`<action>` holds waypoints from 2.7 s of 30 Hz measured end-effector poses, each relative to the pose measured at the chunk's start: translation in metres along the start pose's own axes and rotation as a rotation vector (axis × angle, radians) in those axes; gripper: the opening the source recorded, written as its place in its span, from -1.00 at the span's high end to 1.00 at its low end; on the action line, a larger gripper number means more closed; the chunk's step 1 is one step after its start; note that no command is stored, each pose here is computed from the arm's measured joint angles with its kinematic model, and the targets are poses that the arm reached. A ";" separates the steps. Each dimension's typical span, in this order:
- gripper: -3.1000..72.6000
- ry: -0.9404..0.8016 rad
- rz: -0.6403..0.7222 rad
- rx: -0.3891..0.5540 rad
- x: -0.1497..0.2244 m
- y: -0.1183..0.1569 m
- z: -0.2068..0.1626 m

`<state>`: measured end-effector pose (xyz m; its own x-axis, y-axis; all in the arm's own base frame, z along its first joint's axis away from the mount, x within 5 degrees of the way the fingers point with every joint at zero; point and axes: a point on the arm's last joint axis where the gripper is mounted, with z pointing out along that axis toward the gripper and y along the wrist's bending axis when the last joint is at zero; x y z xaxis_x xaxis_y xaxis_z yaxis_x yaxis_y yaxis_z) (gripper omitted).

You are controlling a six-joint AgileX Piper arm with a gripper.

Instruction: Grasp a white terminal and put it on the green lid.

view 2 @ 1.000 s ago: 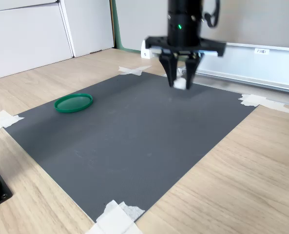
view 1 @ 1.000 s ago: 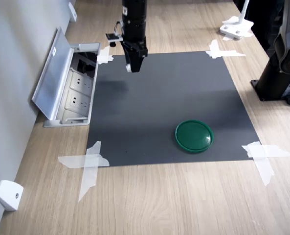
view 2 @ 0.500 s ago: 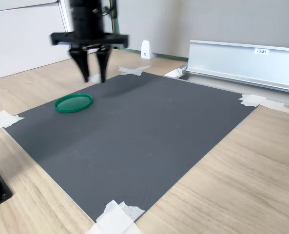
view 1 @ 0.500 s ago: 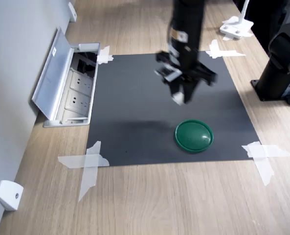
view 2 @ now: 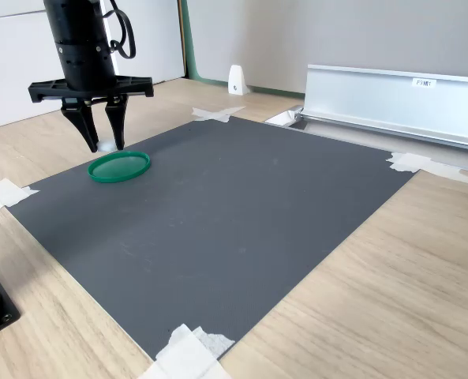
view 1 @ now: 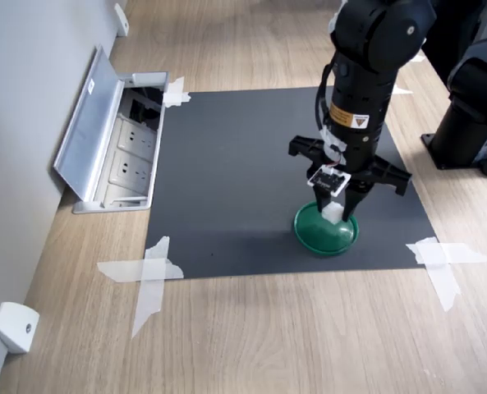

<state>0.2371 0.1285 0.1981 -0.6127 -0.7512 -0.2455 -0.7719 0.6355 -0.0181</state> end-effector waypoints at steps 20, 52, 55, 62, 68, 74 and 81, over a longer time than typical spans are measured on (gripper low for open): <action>-0.66 0.035 -0.003 0.021 0.001 -0.004 0.008; 0.69 -0.453 0.480 0.293 0.076 -0.011 -0.125; 0.69 -0.563 0.552 0.449 0.106 -0.014 -0.142; 0.70 -0.735 0.617 0.702 0.159 0.013 -0.154; 0.70 -0.768 0.626 0.709 0.184 0.037 -0.120; 0.70 -0.867 0.600 0.763 0.202 0.051 -0.084; 0.70 -0.936 0.598 0.775 0.213 0.061 -0.061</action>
<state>0.0488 -0.0039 0.2039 -0.2339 -0.1219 -0.9646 0.0534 0.9890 -0.1379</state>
